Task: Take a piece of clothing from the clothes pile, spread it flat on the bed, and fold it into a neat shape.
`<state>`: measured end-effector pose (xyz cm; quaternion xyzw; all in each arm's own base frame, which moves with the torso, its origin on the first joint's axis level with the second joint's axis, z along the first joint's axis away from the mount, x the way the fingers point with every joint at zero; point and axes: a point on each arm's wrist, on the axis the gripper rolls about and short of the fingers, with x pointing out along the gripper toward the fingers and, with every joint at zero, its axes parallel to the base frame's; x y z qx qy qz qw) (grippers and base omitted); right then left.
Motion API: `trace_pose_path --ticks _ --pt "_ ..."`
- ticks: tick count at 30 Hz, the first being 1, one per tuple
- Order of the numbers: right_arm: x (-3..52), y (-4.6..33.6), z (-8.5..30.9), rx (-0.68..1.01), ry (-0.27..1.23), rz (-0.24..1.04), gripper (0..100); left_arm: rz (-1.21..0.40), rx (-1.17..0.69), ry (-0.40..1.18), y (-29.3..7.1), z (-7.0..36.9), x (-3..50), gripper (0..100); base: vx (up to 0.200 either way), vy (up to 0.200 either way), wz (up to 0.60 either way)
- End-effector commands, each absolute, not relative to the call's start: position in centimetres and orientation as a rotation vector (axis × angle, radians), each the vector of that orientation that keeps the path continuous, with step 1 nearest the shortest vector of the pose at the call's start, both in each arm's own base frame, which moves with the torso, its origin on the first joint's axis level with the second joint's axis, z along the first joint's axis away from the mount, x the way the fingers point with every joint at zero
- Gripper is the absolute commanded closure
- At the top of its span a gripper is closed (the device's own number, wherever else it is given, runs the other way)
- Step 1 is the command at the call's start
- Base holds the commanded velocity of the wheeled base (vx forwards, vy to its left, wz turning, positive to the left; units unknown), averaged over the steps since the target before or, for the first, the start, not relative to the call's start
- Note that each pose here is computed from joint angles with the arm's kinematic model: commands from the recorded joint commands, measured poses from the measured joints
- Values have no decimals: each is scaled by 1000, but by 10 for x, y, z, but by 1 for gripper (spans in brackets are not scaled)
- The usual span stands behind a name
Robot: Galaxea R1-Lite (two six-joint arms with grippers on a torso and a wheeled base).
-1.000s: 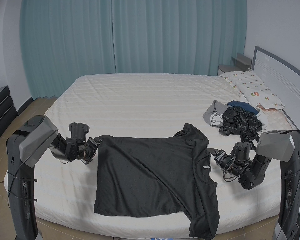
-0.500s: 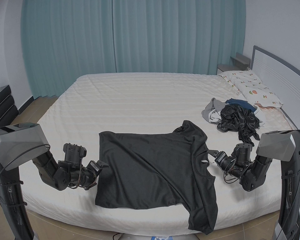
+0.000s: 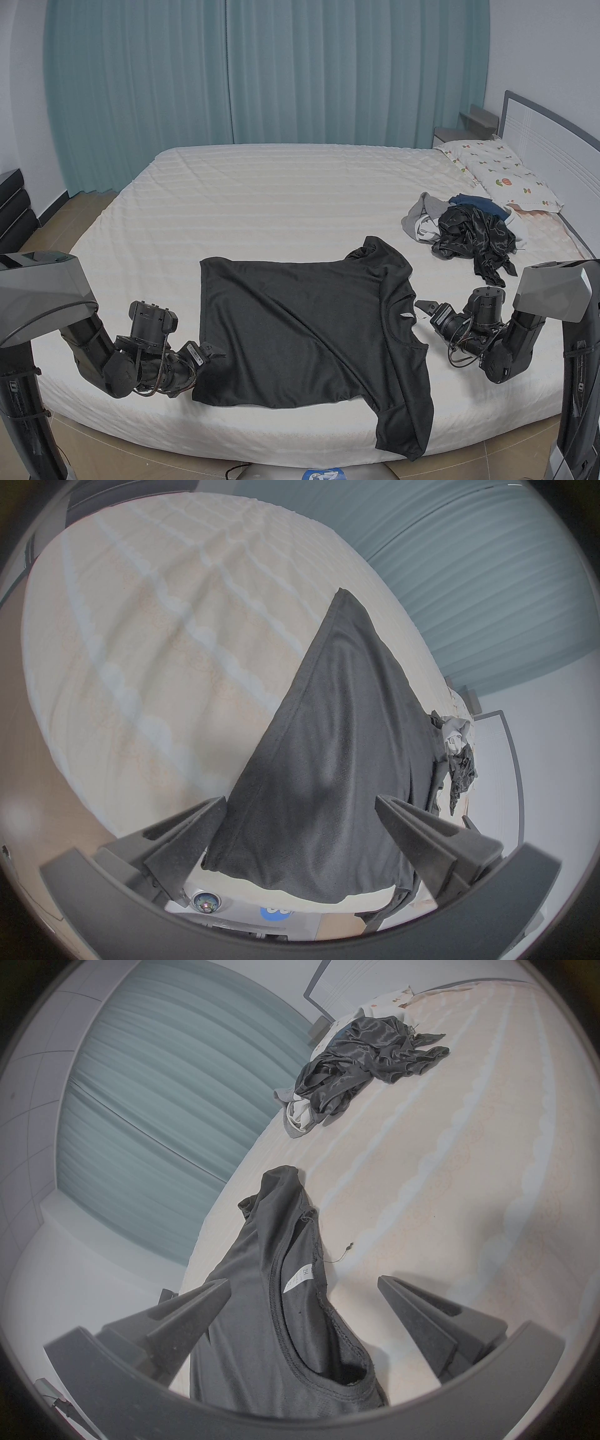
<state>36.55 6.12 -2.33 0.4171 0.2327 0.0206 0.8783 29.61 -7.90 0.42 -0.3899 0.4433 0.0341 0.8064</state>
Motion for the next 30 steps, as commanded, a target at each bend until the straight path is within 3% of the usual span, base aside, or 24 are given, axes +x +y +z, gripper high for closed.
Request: trace_pose_path --ticks 1,21,22,30 --pt "365 61 -24 869 488 43 0 75 -829 959 -79 2 294 0 0 0 0" --pt "364 62 -24 867 493 43 0 122 -710 969 -94 -13 288 0 0 0 0" --pt "363 62 -25 865 495 40 0 124 -708 967 -92 -13 288 100 0 0 0" --pt "357 61 -23 835 508 44 0 166 -691 951 -87 -8 287 100 0 0 0"
